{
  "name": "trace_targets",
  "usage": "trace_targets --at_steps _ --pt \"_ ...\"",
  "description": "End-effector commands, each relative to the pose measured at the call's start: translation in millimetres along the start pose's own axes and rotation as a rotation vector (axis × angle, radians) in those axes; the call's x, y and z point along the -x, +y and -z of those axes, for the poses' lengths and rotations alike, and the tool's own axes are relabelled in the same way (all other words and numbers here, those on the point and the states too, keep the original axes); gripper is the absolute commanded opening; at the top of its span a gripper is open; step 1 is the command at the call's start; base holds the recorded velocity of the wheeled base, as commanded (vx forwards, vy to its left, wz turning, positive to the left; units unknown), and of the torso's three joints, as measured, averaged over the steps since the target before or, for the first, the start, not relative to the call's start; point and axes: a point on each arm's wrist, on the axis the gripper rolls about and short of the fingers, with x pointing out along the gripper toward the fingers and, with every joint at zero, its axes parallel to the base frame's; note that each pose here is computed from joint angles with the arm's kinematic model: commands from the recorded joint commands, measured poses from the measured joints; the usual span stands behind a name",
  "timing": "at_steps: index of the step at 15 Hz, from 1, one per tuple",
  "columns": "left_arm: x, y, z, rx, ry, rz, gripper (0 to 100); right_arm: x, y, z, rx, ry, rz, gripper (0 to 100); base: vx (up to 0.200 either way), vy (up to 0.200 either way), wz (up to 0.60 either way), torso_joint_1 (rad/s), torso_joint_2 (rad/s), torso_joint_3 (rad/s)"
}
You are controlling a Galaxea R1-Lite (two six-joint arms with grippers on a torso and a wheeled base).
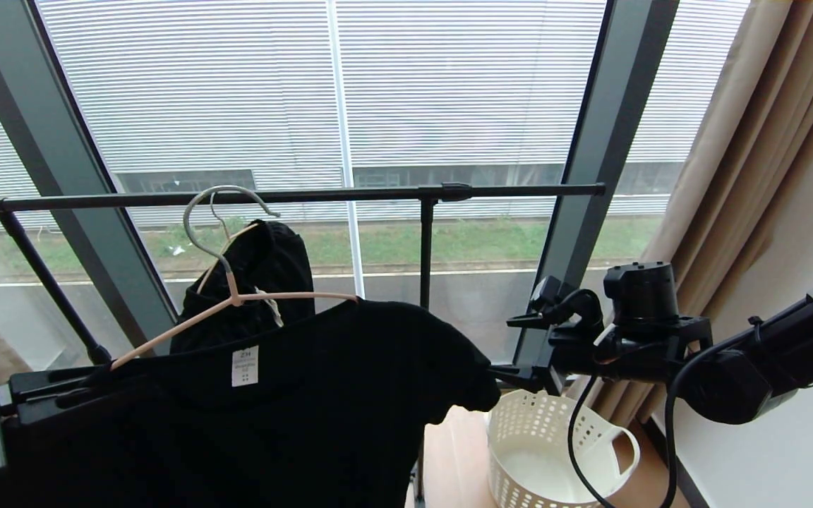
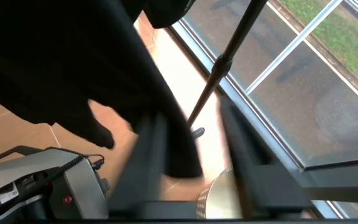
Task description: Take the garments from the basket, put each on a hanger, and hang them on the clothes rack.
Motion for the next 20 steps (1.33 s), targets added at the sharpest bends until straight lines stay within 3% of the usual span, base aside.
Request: trace_targets --at_steps 1,4,7,11,14,20 --pt "-11 13.6 4 0.059 0.027 -0.023 0 2 5.8 -9.4 0.019 -0.021 -0.006 100 0.000 0.000 0.00 0.000 0.00 0.000" --pt "-32 33.0 6 0.202 0.042 -0.027 0 12 19.3 -23.9 0.039 -0.058 -0.021 100 0.000 0.000 0.00 0.000 0.00 0.000" --pt "-46 49.7 14 0.243 0.071 -0.047 0 21 28.0 -38.3 0.025 -0.098 -0.026 100 0.000 0.000 0.00 0.000 0.00 0.000" --pt "-65 64.2 20 0.277 0.135 -0.079 0 19 36.1 -60.1 -0.080 -0.126 0.058 100 0.000 0.000 0.00 0.000 0.00 0.000" --pt "-84 67.8 13 0.337 0.144 -0.054 0 12 28.9 -73.1 -0.212 -0.155 0.117 100 0.000 0.000 0.00 0.000 0.00 0.000" --pt "-111 72.8 2 0.404 0.171 -0.093 0 8 26.8 -72.7 -0.225 -0.150 0.135 100 0.000 0.000 0.00 0.000 0.00 0.000"
